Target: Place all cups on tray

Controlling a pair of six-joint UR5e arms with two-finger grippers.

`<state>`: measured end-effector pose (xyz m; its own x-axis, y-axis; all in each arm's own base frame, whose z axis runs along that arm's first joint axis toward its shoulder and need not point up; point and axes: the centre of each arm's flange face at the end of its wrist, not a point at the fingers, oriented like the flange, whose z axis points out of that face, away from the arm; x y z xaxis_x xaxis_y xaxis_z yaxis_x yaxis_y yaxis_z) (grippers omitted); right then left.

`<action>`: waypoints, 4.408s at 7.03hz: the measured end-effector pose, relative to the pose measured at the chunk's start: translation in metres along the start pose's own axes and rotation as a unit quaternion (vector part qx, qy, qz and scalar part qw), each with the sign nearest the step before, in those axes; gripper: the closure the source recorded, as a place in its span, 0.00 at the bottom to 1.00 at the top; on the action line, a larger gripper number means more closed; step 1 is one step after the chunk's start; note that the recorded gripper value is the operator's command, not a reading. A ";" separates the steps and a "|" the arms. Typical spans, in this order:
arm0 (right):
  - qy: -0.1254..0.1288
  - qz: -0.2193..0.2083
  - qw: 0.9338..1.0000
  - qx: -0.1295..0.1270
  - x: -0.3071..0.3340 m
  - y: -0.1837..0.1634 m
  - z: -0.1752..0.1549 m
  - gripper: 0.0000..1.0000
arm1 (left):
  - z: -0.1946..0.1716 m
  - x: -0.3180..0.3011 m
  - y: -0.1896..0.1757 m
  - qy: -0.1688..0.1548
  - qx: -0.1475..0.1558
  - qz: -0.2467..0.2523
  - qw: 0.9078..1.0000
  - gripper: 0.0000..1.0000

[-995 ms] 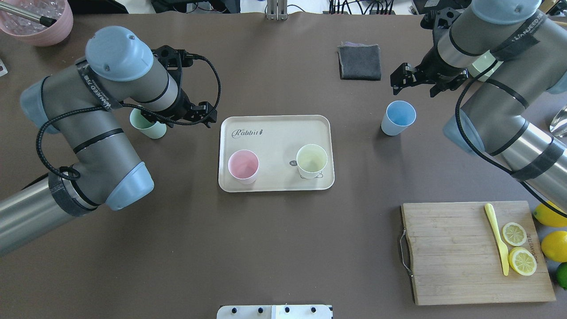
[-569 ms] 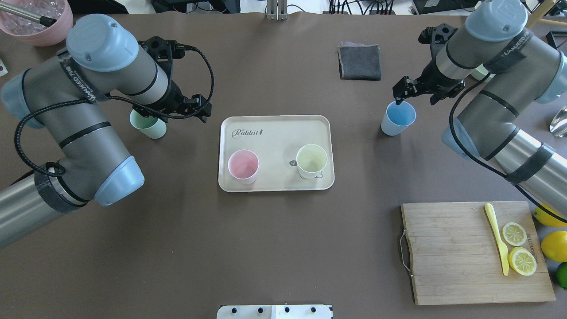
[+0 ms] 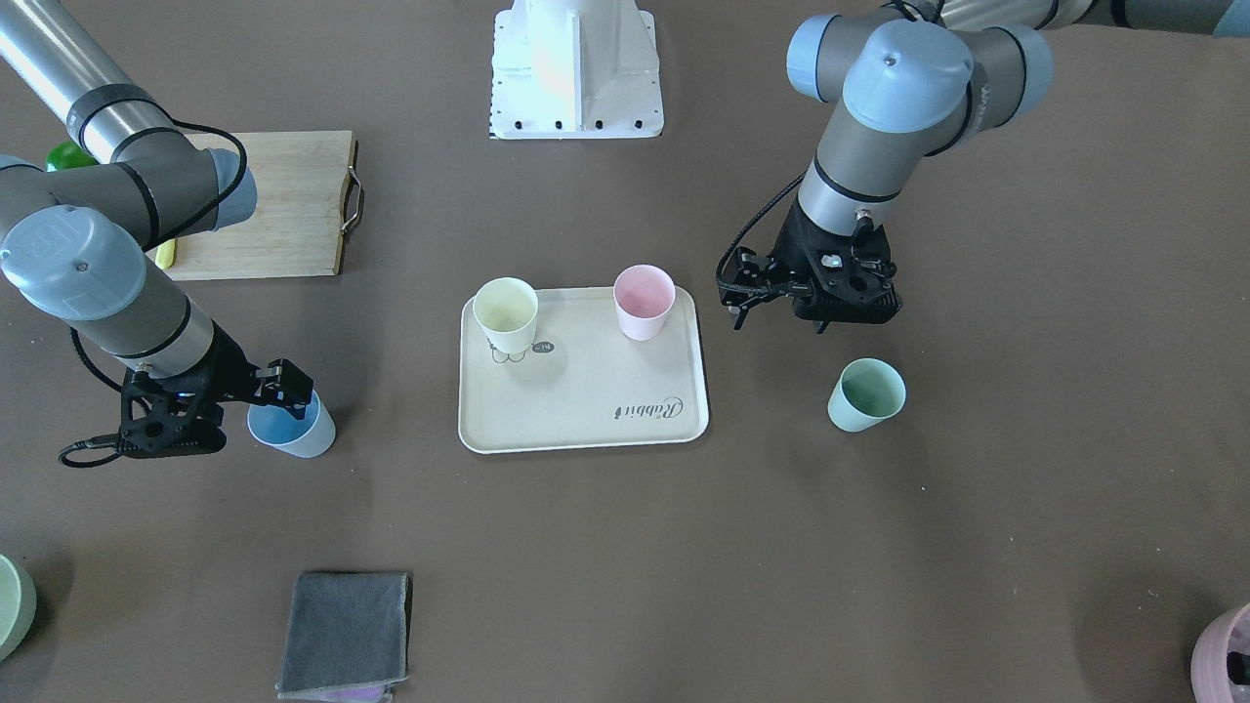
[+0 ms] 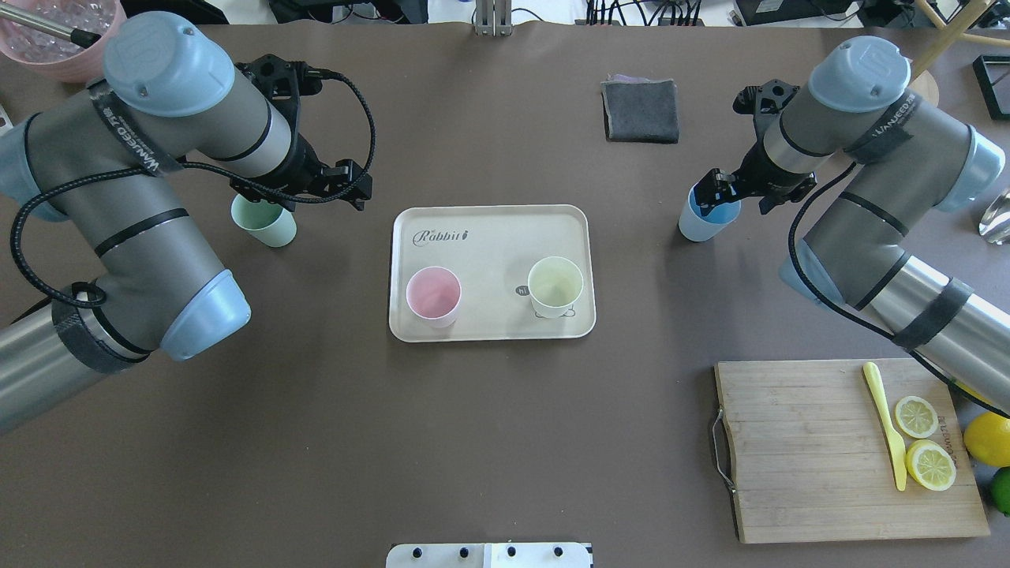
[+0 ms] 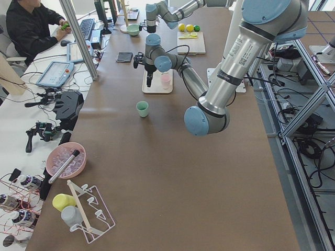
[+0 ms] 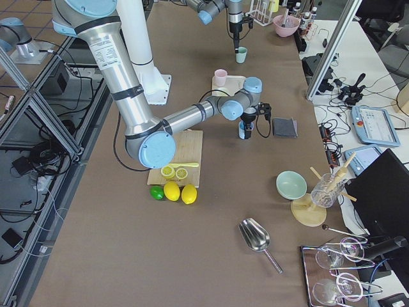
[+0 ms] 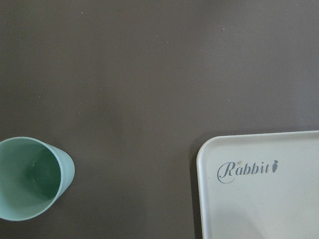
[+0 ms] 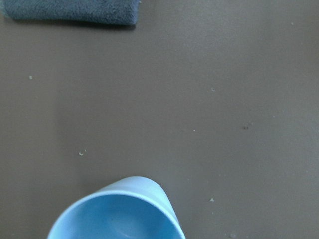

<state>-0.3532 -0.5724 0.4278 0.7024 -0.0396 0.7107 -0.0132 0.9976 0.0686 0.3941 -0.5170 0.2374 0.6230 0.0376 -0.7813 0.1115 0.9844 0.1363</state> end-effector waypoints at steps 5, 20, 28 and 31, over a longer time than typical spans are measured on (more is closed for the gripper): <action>-0.013 -0.018 1.000 0.020 -0.007 -0.001 -0.008 1.00 | 0.000 0.001 -0.001 0.000 0.001 0.000 1.000 0.03; -0.056 -0.029 0.997 0.044 -0.209 0.013 -0.049 1.00 | 0.052 -0.170 -0.091 -0.044 0.010 0.059 0.997 0.03; -0.055 -0.029 0.997 0.044 -0.208 0.014 -0.048 1.00 | 0.074 -0.171 -0.044 -0.016 -0.013 0.045 0.999 0.13; -0.053 -0.028 0.997 0.044 -0.205 0.014 -0.046 1.00 | 0.088 -0.161 -0.030 -0.019 -0.020 0.045 0.999 0.73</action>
<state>-0.4649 -0.5476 0.2506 0.6248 -0.1048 0.7737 -0.0415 0.9851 0.1670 0.3585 -0.5677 0.4122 0.6578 0.1206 -0.7435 0.0229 0.9835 0.1797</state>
